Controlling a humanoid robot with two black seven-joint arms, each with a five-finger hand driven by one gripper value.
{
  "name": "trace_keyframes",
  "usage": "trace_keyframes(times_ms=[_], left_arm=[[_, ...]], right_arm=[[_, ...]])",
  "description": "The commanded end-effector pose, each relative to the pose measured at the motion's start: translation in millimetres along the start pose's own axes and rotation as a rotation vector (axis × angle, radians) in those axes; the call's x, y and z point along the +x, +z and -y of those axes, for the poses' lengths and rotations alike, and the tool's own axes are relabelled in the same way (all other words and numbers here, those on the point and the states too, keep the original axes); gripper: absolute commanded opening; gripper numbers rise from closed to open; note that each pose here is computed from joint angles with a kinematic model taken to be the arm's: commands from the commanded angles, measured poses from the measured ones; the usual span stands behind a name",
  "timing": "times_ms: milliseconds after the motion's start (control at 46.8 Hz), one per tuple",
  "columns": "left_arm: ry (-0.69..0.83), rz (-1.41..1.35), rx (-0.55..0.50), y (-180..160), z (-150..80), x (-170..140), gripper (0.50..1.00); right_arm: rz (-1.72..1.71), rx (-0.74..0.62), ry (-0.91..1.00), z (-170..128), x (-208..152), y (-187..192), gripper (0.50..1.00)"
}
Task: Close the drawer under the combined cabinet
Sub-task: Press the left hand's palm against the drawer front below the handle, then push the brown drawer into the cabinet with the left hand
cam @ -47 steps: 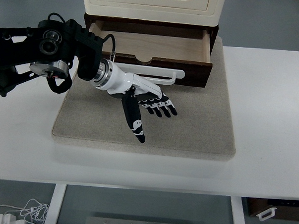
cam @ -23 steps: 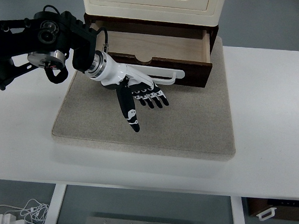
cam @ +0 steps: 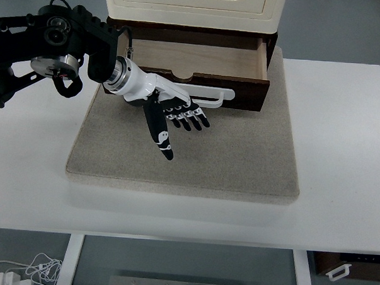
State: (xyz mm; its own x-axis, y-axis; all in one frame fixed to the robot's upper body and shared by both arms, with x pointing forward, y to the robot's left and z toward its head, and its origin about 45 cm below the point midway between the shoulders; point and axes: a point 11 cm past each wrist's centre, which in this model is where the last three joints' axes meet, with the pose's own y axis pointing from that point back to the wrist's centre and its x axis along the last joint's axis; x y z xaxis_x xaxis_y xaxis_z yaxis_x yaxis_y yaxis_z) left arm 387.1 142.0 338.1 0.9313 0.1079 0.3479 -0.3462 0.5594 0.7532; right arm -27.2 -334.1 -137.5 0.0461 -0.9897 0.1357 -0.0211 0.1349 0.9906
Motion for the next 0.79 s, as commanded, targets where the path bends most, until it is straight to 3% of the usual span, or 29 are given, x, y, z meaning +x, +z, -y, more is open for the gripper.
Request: trace_keyframes(times_ms=[0, 770], left_arm=[[0.006, 0.013, 0.016, -3, -1, 4, 0.996], [0.071, 0.055, 0.076, -8, -11, 32, 0.992]], right_arm=[[0.000, 0.000, -0.002, 0, -1, 0, 0.952], [0.000, 0.000, -0.002, 0, -1, 0, 0.952]])
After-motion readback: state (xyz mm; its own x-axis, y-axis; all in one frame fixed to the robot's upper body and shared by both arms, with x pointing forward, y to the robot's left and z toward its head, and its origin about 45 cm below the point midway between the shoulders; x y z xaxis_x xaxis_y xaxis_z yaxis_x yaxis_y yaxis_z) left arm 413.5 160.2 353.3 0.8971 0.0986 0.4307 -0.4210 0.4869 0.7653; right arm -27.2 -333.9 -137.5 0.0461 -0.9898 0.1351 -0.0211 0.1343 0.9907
